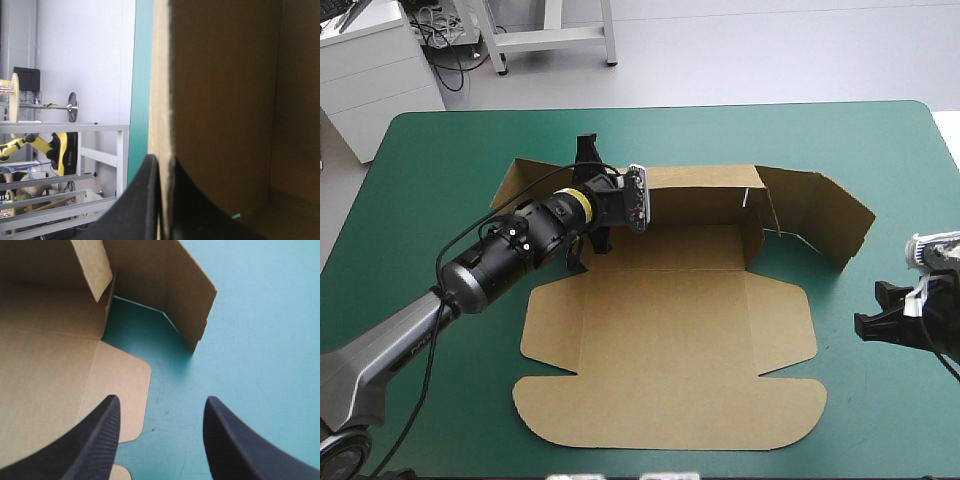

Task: Fold the box

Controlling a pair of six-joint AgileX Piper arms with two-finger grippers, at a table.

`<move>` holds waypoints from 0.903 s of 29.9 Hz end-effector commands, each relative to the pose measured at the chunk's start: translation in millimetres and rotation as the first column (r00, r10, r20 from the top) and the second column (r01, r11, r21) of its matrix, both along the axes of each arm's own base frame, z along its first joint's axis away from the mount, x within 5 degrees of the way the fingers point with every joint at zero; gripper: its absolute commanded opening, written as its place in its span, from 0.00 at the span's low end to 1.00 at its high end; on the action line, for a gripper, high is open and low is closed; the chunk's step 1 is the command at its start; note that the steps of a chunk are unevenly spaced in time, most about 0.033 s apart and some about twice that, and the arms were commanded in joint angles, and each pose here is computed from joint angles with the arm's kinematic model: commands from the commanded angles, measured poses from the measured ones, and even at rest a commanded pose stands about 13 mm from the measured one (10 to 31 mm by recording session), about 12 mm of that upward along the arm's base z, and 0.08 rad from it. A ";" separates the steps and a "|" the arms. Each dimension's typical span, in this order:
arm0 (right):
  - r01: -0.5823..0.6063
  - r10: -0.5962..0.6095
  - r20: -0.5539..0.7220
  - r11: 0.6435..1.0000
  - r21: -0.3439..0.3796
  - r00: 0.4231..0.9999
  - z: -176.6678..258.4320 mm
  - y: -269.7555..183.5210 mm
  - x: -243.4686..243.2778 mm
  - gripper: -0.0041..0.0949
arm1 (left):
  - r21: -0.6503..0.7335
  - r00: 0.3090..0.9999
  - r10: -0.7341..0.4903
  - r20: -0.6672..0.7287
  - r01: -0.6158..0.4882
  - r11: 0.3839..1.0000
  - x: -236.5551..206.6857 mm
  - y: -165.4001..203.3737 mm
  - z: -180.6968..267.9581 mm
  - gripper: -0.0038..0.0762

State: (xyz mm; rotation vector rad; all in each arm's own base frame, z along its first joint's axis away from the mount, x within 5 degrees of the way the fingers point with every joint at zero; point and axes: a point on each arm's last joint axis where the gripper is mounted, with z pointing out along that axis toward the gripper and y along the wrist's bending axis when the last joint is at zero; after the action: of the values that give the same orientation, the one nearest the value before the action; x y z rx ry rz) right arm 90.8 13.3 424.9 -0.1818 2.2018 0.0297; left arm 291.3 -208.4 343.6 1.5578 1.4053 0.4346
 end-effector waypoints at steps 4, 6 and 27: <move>0.005 -0.013 0.118 0.998 0.068 0.993 17.9 4.3 11.9 0.51 | -0.016 0.996 0.019 0.087 -0.018 1.000 -26.9 -8.8 5.0 0.01; 0.001 -0.008 0.106 0.997 0.073 0.994 20.2 7.3 19.7 0.51 | -0.022 0.994 0.057 0.089 -0.055 0.998 -27.5 -9.6 2.5 0.01; -0.065 0.065 0.012 0.997 0.030 0.998 64.1 40.6 196.1 0.51 | -0.006 0.977 0.177 0.118 -0.178 0.984 -27.0 -0.4 -17.3 0.01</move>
State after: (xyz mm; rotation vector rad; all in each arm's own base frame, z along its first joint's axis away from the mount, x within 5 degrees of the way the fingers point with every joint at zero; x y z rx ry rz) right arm 277.3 63.4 467.5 -0.2465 2.2729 0.0525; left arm 267.6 -217.4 318.7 1.4631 1.4391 0.5914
